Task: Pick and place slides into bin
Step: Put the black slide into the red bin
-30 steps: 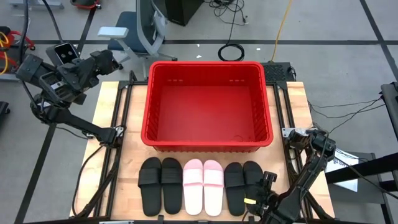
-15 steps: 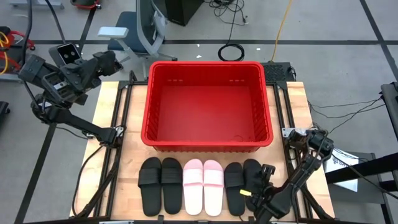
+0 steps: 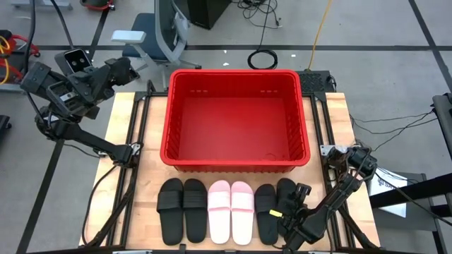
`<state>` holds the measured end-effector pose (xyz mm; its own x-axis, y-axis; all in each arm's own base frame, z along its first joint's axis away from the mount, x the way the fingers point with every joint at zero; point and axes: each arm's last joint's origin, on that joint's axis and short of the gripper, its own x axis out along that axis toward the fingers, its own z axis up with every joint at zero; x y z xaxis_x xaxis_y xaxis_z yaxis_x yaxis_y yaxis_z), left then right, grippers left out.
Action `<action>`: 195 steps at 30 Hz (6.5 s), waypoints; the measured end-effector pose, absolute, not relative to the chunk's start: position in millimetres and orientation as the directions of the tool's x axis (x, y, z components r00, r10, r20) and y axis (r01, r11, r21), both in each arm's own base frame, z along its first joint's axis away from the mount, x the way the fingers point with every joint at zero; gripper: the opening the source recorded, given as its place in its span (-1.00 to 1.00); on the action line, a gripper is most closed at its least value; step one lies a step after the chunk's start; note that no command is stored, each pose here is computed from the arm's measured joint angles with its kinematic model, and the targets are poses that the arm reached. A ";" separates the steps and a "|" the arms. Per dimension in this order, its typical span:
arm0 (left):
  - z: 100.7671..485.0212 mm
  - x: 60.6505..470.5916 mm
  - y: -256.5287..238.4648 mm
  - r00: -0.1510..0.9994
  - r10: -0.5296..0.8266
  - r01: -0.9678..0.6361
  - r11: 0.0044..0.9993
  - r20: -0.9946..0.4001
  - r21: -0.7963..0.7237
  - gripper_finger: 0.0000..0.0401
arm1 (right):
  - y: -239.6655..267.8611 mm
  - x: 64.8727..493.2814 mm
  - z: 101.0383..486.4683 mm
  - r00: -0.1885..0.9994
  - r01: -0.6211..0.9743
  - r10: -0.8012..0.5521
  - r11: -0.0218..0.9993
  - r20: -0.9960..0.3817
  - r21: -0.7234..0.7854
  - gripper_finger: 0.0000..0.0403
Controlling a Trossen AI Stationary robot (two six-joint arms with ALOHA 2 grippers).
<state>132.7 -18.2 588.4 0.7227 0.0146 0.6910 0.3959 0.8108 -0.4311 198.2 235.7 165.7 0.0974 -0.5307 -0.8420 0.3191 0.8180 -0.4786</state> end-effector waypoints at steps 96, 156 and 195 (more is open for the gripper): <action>582.2 137.9 -18.9 0.779 0.012 0.344 0.828 0.627 -0.442 0.13 | 16.6 225.8 471.2 0.363 0.885 -0.925 0.304 0.113 -0.353 -1.00; 577.5 149.3 -11.6 0.770 0.320 -0.018 0.876 0.552 -0.483 0.13 | -129.7 241.7 339.3 0.297 0.493 -0.736 0.664 -0.609 -0.562 -1.00; 575.2 151.4 -6.9 0.776 0.341 -0.039 0.866 0.531 -0.499 0.13 | -146.0 245.5 232.2 0.166 0.271 -0.703 0.706 -0.691 -0.654 -1.00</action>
<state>151.4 -6.9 575.2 0.7759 0.3413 0.5306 -0.0393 0.8656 -0.4992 245.5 -146.0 232.2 0.1661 -0.7035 -0.6911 0.2707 0.7064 -0.6540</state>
